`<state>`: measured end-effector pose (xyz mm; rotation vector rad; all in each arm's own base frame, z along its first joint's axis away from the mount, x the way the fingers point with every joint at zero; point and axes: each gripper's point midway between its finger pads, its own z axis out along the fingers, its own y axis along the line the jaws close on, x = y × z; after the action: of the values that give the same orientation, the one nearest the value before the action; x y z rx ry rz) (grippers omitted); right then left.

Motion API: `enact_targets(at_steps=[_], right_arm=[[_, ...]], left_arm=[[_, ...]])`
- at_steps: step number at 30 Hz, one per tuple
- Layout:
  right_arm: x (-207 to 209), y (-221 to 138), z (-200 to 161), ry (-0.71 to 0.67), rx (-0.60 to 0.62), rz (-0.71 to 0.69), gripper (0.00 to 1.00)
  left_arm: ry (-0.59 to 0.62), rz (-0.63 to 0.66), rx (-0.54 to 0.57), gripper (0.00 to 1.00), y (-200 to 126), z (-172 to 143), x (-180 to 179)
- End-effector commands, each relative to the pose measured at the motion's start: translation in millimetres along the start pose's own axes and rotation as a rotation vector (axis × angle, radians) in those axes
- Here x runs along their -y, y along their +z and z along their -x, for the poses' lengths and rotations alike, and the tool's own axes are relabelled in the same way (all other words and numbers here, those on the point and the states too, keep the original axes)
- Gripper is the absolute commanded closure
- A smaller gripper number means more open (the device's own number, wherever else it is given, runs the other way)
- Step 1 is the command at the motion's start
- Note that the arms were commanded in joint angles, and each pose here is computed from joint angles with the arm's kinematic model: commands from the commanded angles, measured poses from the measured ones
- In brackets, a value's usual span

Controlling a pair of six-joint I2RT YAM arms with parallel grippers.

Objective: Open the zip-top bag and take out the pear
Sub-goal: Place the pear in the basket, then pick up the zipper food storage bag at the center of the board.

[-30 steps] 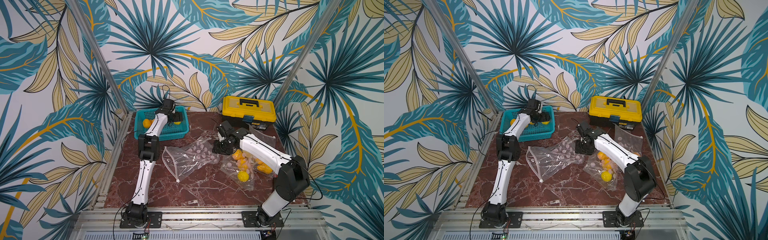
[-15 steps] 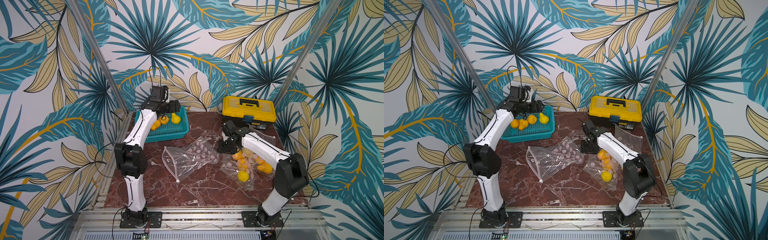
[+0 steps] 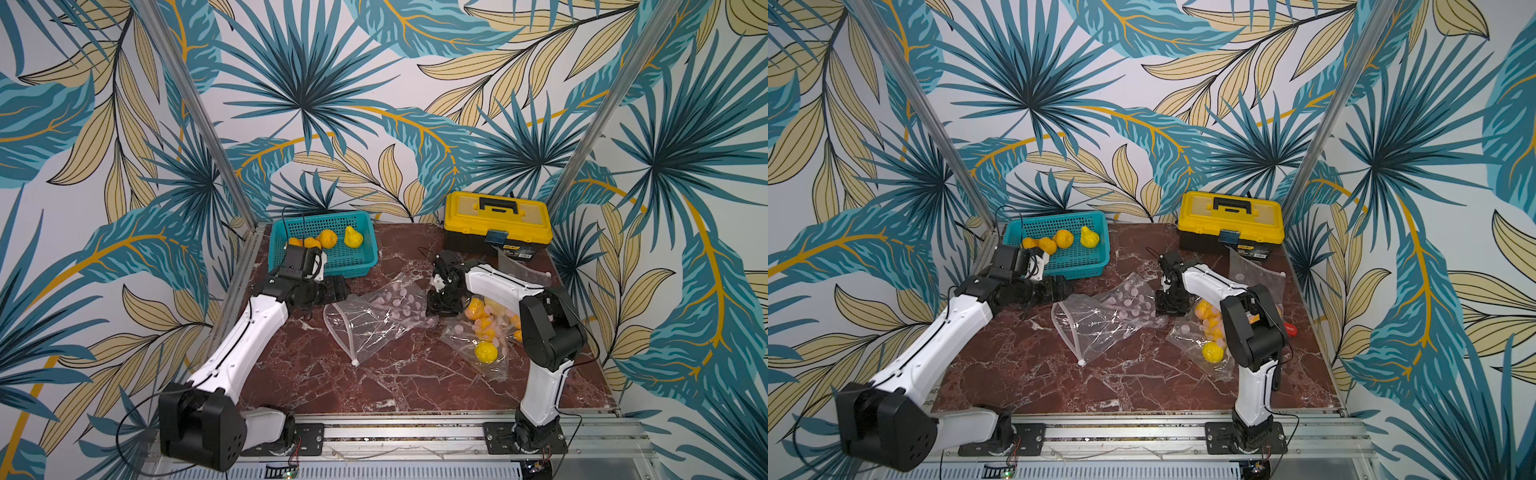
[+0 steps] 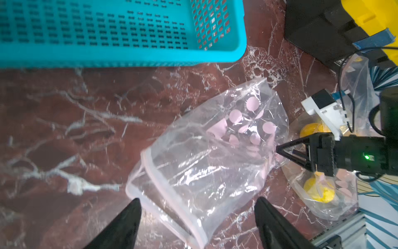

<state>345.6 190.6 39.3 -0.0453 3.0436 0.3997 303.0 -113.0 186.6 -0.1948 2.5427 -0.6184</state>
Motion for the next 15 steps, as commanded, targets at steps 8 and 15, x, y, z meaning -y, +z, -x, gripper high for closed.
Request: enact_targets(at_steps=[8, 15], right_arm=[[16, 11, -5, 0.087, 0.020, -0.044, 0.97], [19, 9, -9, 0.125, 0.030, -0.047, 0.98]], left_arm=[[-0.195, 0.010, -0.101, 0.21, -9, -98, -28], [-0.161, -0.038, -0.227, 0.22, 20, -132, -13]])
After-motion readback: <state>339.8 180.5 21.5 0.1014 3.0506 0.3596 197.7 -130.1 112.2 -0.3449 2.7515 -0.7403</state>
